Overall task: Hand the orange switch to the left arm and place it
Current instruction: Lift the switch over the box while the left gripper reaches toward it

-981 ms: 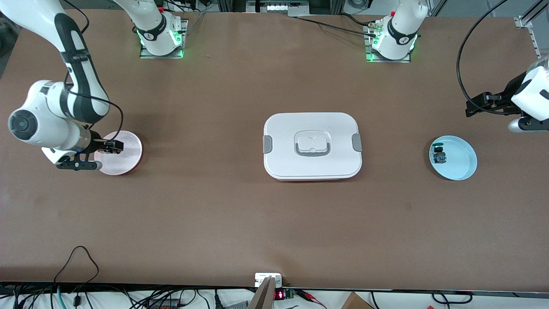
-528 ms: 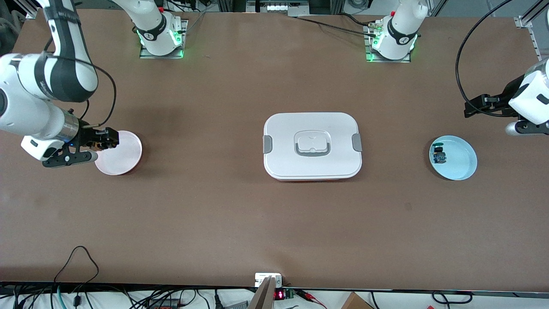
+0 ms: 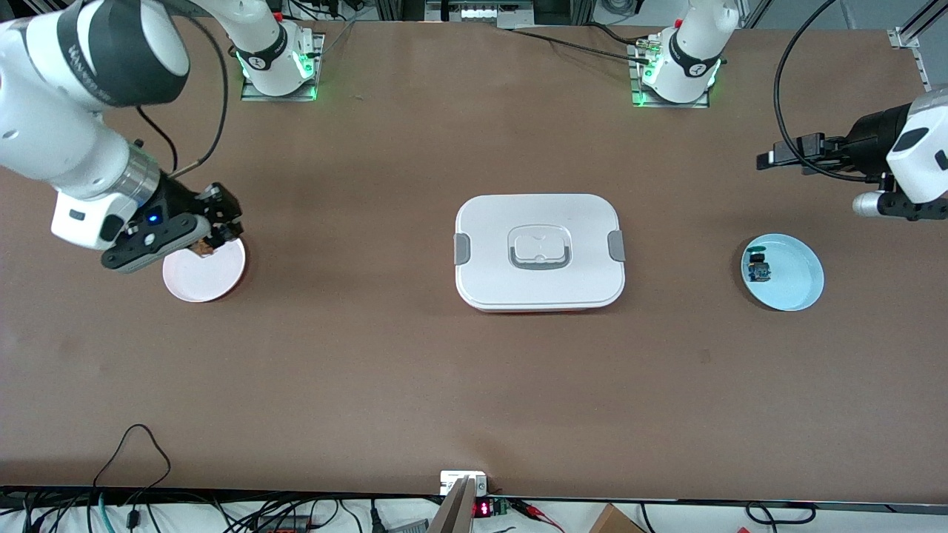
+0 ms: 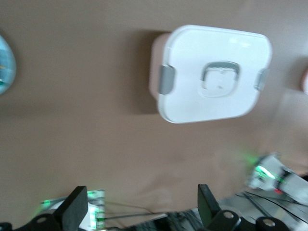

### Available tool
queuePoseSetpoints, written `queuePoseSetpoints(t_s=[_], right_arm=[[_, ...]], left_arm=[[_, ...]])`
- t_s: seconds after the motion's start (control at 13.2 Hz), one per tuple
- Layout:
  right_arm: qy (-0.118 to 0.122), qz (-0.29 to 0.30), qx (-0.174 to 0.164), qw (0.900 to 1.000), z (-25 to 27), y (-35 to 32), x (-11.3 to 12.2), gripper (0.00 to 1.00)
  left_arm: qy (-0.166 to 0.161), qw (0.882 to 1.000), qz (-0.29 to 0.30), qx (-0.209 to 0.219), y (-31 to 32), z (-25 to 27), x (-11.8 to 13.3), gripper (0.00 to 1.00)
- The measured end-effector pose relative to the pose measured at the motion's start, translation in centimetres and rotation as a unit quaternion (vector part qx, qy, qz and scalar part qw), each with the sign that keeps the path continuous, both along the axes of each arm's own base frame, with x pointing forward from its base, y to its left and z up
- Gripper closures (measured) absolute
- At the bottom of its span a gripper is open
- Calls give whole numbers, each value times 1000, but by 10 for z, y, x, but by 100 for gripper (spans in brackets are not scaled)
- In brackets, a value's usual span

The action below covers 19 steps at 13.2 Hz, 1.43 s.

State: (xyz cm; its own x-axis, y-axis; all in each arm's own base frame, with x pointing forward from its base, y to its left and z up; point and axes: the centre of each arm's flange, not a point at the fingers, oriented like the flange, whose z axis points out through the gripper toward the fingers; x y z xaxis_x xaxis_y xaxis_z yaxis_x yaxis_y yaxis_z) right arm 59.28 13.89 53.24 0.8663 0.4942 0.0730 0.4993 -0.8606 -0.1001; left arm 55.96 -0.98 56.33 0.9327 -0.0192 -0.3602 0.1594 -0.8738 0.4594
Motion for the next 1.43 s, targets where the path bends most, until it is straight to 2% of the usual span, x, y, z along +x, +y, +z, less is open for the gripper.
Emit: queuePoseSetpoints(t_s=[0.15,0.23,0.38,0.53,0.6,0.75,0.98,1.13,1.21,1.43], right_arm=[[-9,44,13,999,25,34,-9,28],[-17,63,19,998,33,48,-12,28],[-27,111,54,992,48,76,-20,28],[-42,164,126,978,59,98,-25,28],[-62,195,158,966,63,107,-24,28],[-95,245,210,942,65,126,-23,28],[-115,276,311,902,56,150,-20,28],[-138,287,360,877,47,158,-12,28],[-159,296,382,861,43,163,-8,28],[-237,323,449,799,26,185,1,28]], left_arm=[[46,992,17,-114,-8,-26,14,0],[73,982,25,-172,-12,-42,22,0],[124,950,43,-283,-22,-79,39,0],[148,921,51,-357,-42,-102,53,0],[148,913,49,-378,-61,-102,57,0],[129,907,50,-397,-110,-92,63,0],[100,904,63,-412,-186,-84,67,0],[81,897,89,-425,-228,-80,68,0],[73,893,103,-431,-246,-79,68,0],[58,882,142,-445,-288,-76,65,0]])
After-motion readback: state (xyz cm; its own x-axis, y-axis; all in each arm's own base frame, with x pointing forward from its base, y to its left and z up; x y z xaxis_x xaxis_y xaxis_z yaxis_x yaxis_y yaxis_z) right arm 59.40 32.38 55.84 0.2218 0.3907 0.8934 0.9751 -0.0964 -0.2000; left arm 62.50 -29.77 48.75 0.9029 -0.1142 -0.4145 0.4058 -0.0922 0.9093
